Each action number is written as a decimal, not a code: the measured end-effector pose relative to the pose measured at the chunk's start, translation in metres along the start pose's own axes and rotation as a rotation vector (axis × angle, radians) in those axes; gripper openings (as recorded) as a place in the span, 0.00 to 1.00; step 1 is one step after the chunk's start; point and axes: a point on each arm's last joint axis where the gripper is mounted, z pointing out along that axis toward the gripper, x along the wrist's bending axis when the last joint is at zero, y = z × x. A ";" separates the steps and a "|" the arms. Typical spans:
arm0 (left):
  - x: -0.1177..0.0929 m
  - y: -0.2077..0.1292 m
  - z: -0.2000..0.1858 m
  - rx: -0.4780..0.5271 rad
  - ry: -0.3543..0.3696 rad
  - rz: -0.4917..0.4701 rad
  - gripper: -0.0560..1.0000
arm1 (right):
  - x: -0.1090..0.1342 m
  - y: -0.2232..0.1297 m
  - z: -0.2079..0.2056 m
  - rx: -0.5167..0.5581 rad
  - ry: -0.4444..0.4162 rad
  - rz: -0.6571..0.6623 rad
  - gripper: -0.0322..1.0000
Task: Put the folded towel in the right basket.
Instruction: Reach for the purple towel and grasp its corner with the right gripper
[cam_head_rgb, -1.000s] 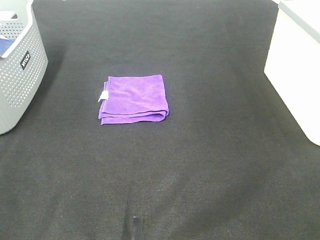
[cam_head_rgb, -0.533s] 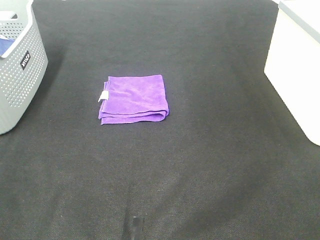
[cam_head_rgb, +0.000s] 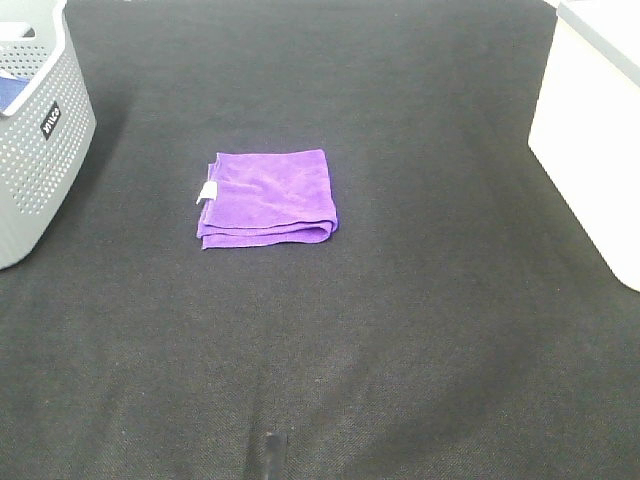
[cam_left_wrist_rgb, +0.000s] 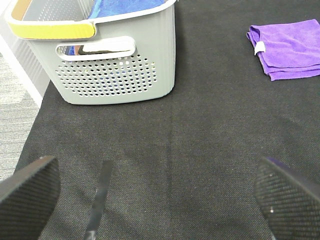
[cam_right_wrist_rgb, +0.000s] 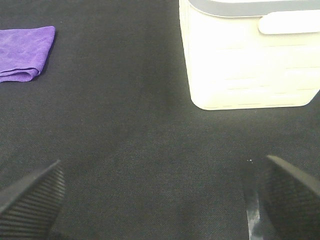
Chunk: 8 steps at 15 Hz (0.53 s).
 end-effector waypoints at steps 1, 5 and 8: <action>0.000 0.000 0.000 0.000 0.000 0.000 0.99 | 0.000 0.000 0.000 0.000 0.000 0.000 0.96; 0.000 0.000 0.000 0.000 0.000 0.000 0.99 | 0.000 0.000 0.000 0.000 0.000 0.000 0.96; 0.000 0.000 0.000 0.000 0.000 0.000 0.99 | 0.000 0.000 0.000 0.000 0.000 0.000 0.96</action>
